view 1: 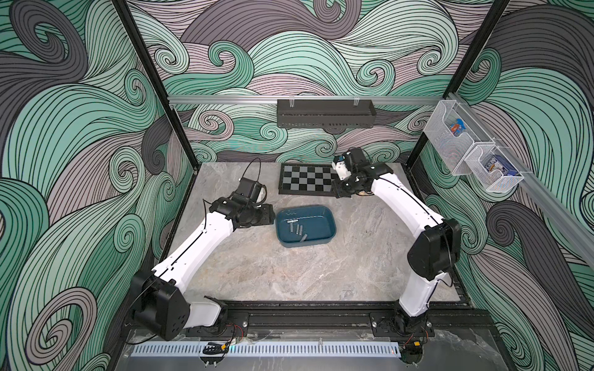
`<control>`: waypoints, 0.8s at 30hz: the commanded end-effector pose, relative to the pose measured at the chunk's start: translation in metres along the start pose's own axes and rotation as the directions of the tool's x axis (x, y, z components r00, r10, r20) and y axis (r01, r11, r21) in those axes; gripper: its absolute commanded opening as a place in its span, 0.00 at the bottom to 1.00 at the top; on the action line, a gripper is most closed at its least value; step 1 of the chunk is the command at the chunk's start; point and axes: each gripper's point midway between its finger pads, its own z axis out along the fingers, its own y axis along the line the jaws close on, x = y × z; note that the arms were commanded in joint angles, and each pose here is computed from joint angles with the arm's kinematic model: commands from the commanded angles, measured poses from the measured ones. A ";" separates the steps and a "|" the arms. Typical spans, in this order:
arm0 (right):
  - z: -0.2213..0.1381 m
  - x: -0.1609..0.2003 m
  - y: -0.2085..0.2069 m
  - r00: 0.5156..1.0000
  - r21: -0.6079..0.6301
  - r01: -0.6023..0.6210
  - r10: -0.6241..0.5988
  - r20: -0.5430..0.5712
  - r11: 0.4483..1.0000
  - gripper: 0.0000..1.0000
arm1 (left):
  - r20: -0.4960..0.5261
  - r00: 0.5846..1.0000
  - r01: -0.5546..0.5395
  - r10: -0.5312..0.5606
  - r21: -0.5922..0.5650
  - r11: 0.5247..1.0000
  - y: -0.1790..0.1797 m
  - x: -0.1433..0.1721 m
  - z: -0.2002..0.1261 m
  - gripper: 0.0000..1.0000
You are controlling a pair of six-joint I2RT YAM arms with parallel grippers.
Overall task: Take out the socket from the storage box
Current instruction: Place the socket head at the center of the board.
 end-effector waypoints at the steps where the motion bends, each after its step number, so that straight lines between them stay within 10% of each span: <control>1: -0.011 0.008 0.000 0.979 -0.123 0.202 -0.198 0.045 0.972 0.41 | -0.013 0.999 -0.040 0.039 -0.022 0.999 0.009 0.012 -0.005 0.67; 14: 0.027 0.106 0.000 0.689 -0.228 0.718 -0.718 0.096 0.658 0.35 | 0.006 0.997 -0.080 0.079 0.029 0.996 0.005 0.023 -0.013 0.69; 24: 0.068 0.129 0.020 0.516 -0.250 0.853 -0.809 0.282 0.458 0.32 | -0.010 0.996 -0.083 0.083 0.022 0.996 0.007 0.026 -0.013 0.70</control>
